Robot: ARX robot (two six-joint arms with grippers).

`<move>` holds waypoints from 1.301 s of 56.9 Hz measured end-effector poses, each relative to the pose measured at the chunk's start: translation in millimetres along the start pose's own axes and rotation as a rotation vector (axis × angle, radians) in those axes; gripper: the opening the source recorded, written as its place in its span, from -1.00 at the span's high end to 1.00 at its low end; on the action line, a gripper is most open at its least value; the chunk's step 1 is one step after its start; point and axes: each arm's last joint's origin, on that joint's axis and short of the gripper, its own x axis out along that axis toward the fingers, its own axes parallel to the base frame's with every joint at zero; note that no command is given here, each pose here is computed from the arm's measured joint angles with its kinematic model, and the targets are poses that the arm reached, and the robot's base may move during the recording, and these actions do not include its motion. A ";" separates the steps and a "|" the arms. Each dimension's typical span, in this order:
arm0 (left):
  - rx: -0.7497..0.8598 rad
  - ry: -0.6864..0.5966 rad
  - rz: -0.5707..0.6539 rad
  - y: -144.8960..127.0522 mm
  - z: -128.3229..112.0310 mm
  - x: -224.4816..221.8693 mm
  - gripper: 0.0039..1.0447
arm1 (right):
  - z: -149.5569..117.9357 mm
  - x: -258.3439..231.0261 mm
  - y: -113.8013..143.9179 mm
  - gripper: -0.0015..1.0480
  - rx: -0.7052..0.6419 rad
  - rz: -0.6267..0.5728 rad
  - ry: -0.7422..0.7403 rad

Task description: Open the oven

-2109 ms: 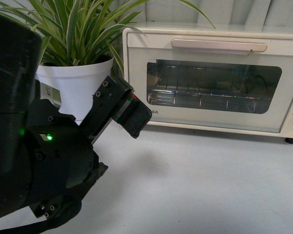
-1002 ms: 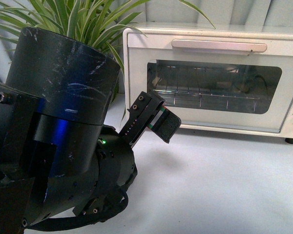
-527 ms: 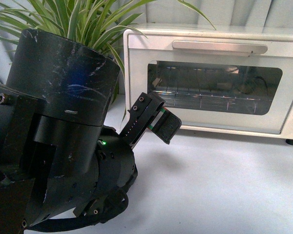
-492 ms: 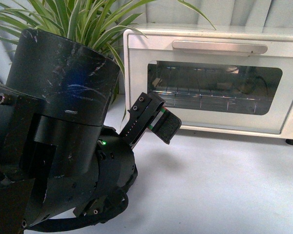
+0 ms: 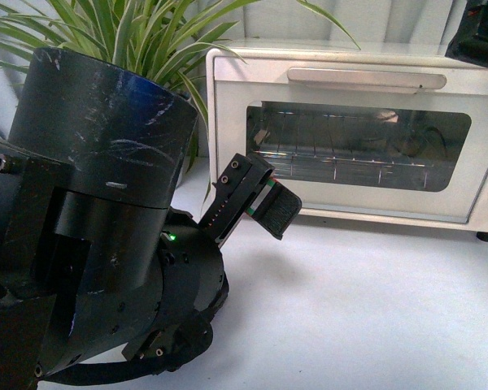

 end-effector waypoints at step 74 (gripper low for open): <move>-0.006 0.001 0.006 0.4 2.0 -0.6 -0.88 | -23.2 -0.4 -1.2 -0.82 -0.065 0.026 0.118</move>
